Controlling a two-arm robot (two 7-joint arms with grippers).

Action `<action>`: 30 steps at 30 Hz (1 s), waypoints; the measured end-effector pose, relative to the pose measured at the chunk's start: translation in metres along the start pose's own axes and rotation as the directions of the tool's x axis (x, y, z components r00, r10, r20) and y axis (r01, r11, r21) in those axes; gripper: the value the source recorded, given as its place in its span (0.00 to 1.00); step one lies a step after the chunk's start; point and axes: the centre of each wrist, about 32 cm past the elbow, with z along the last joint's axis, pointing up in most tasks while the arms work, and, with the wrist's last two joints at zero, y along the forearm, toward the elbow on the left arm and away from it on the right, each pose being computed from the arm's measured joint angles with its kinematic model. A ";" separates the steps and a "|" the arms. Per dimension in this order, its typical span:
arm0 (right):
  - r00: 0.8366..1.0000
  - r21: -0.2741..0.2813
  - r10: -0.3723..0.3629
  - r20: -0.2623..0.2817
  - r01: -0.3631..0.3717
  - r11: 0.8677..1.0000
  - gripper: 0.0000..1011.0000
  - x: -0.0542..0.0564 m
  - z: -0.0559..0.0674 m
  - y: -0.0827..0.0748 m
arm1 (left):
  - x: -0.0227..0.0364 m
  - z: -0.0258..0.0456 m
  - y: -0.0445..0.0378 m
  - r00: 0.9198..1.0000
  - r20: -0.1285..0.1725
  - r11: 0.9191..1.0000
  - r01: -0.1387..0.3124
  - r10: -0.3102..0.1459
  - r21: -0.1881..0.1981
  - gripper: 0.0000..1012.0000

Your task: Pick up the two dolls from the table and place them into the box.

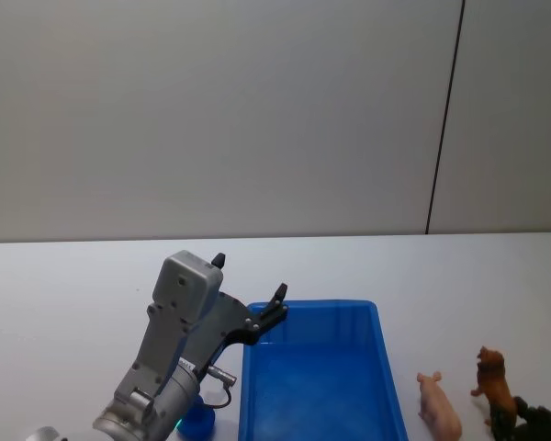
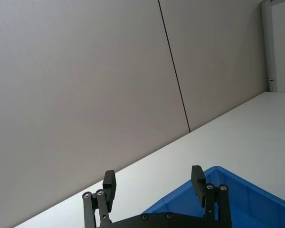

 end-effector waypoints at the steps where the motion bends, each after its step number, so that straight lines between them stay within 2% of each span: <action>1: 1.000 0.007 0.001 0.002 -0.001 1.000 0.28 0.000 0.001 0.000 | 0.0000 0.0000 0.0000 1.000 0.000 1.000 0.000 0.000 0.000 0.99; 10: 0.999 0.090 0.025 0.024 -0.027 0.996 0.27 -0.003 0.016 -0.004 | 0.0000 0.0000 0.0000 1.000 0.000 1.000 0.000 0.000 0.000 0.99; 16: 0.997 0.157 0.070 0.043 -0.075 0.985 0.28 -0.006 0.031 -0.006 | 0.0000 0.0000 0.0000 1.000 0.000 1.000 0.000 0.000 0.000 0.99; 25: 0.983 0.228 0.171 0.064 -0.181 0.957 0.28 -0.016 0.050 -0.002 | 0.0000 0.0000 0.0000 1.000 0.000 1.000 0.000 0.000 0.000 0.99; 30: 0.967 0.247 0.244 0.075 -0.255 0.935 0.28 -0.025 0.058 0.004 | 0.0000 0.0000 0.0000 1.000 0.000 1.000 0.000 0.000 0.000 0.99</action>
